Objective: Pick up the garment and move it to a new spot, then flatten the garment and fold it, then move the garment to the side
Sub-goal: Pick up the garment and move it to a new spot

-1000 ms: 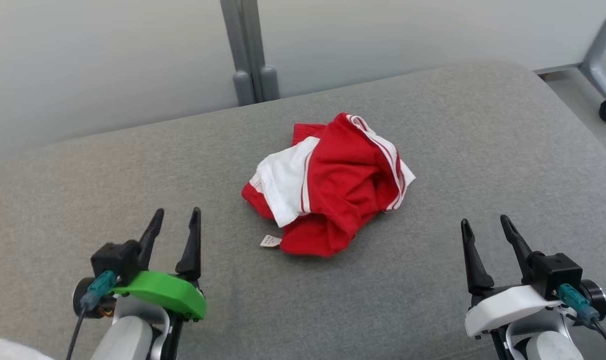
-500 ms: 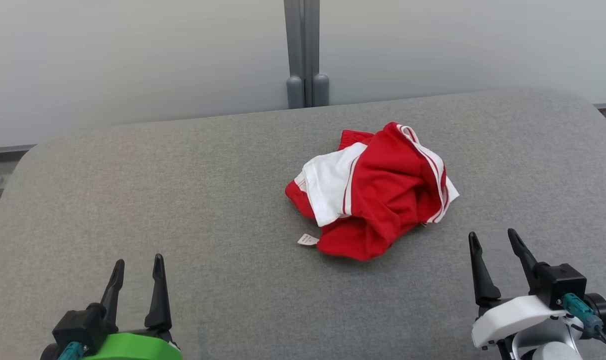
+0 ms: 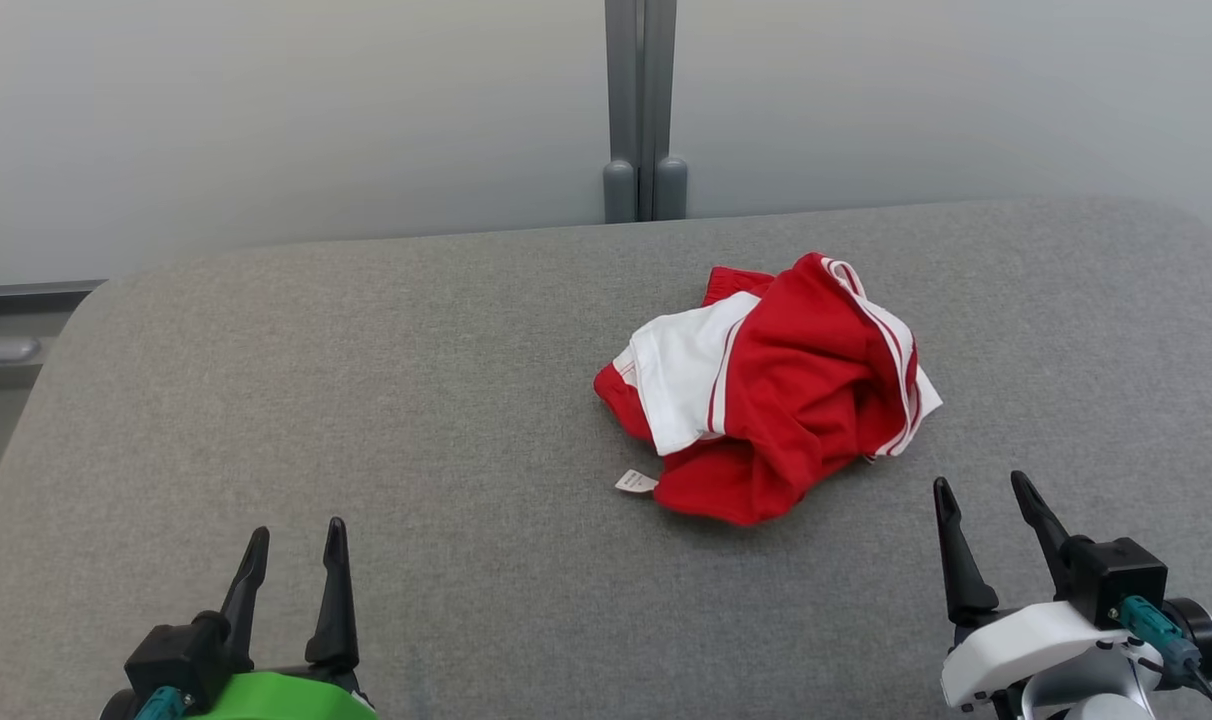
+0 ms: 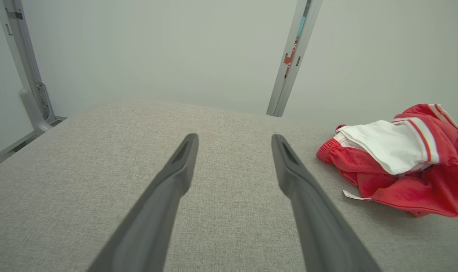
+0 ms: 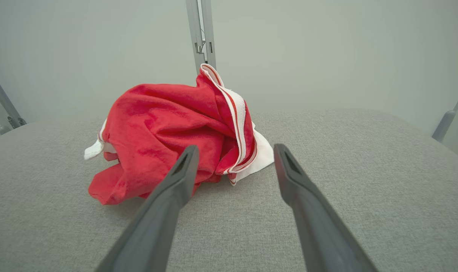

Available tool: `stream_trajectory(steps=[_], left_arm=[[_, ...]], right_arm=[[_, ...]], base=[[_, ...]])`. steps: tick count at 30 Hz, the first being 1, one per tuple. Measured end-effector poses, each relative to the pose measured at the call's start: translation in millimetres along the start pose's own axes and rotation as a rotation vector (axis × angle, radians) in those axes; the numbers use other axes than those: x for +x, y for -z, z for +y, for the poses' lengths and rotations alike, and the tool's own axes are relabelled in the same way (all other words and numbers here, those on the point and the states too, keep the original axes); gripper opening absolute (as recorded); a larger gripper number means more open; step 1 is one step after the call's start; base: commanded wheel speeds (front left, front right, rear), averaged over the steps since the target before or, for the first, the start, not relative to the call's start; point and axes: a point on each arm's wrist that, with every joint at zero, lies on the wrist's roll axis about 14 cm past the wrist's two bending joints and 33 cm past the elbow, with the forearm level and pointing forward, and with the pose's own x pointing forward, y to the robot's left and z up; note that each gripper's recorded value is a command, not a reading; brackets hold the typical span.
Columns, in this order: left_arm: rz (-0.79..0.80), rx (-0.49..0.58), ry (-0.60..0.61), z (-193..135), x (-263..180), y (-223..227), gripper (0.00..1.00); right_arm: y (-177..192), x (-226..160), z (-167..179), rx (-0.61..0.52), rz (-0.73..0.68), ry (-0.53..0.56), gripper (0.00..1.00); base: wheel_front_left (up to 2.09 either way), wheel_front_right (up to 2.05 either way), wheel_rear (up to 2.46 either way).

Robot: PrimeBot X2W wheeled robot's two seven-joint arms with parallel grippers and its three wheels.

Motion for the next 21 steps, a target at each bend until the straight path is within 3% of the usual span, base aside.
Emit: stream_trajectory(steps=[6,10,17,21], left_arm=[[0.031,-0.006,0.031,-8,9,6,1.0],[0.104,-0.027,0.109,-33,32,9,1.0],[0.303,-0.053,0.374,-129,80,5,1.0],[0.423,0.002,0.508,-182,92,9,1.0]], right_arm=[[1,-3,-3,0.001,0.002,0.009,1.0],[1,-6,-7,0.002,0.003,0.025,1.0],[3,-16,-22,0.001,0.015,0.074,1.0],[2,-24,-31,0.001,0.014,0.109,1.0]], base=[[0.0,0.0,0.0],[0.0,0.0,0.0],[0.0,0.0,0.0],[0.0,0.0,0.0]])
